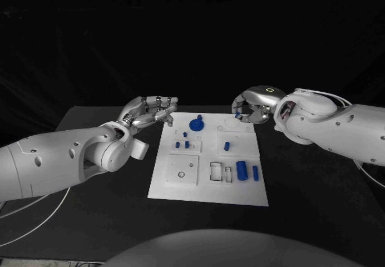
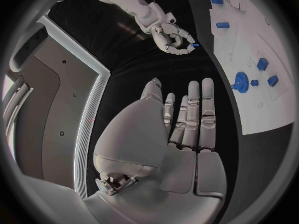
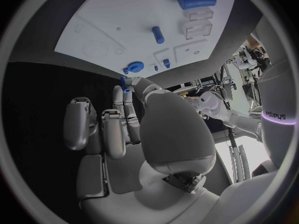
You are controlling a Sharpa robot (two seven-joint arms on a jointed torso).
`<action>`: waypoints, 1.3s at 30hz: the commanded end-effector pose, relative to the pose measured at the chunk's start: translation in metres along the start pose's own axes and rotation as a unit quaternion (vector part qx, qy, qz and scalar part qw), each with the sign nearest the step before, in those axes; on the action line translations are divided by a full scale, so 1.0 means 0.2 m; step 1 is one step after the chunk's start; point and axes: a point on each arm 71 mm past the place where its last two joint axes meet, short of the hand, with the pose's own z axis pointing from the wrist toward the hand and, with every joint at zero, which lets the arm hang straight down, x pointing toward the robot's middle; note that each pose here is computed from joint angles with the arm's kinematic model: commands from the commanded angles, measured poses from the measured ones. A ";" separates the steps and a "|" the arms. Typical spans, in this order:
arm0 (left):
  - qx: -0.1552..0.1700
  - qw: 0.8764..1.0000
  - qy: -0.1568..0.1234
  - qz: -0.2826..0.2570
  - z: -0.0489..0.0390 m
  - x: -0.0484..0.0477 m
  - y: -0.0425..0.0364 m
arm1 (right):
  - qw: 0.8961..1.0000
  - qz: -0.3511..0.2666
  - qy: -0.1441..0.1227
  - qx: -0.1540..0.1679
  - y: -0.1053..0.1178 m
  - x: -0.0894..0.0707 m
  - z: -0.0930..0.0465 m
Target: Assemble the parts on the task board
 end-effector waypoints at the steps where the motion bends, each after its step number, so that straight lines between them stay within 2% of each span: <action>1: -0.004 1.000 0.011 -0.004 0.007 0.012 0.005 | 0.999 0.023 0.035 -0.002 0.07 0.00 0.00; 8: 0.001 1.000 0.005 0.001 0.017 0.002 0.011 | 0.995 0.034 0.078 -0.059 0.33 0.01 0.01; 13: 0.014 1.000 -0.010 0.013 0.016 -0.026 0.006 | 0.991 0.029 0.091 -0.090 0.47 0.05 0.02; 18: 0.034 0.998 -0.032 0.030 0.004 -0.074 -0.002 | 0.988 0.008 0.098 -0.117 0.60 0.11 0.04; 22: 0.043 0.997 -0.050 0.038 -0.018 -0.115 -0.006 | 0.987 -0.006 0.093 -0.130 0.67 0.16 0.05; 27: 0.051 0.996 -0.065 0.039 -0.058 -0.141 0.000 | 0.986 -0.012 0.082 -0.145 0.74 0.24 0.06; 31: 0.050 0.996 -0.064 0.033 -0.083 -0.138 0.010 | 0.985 -0.008 0.077 -0.152 0.78 0.30 0.07; 39: 0.046 0.998 -0.050 0.019 -0.097 -0.104 0.016 | 0.985 -0.005 0.076 -0.153 0.81 0.39 0.07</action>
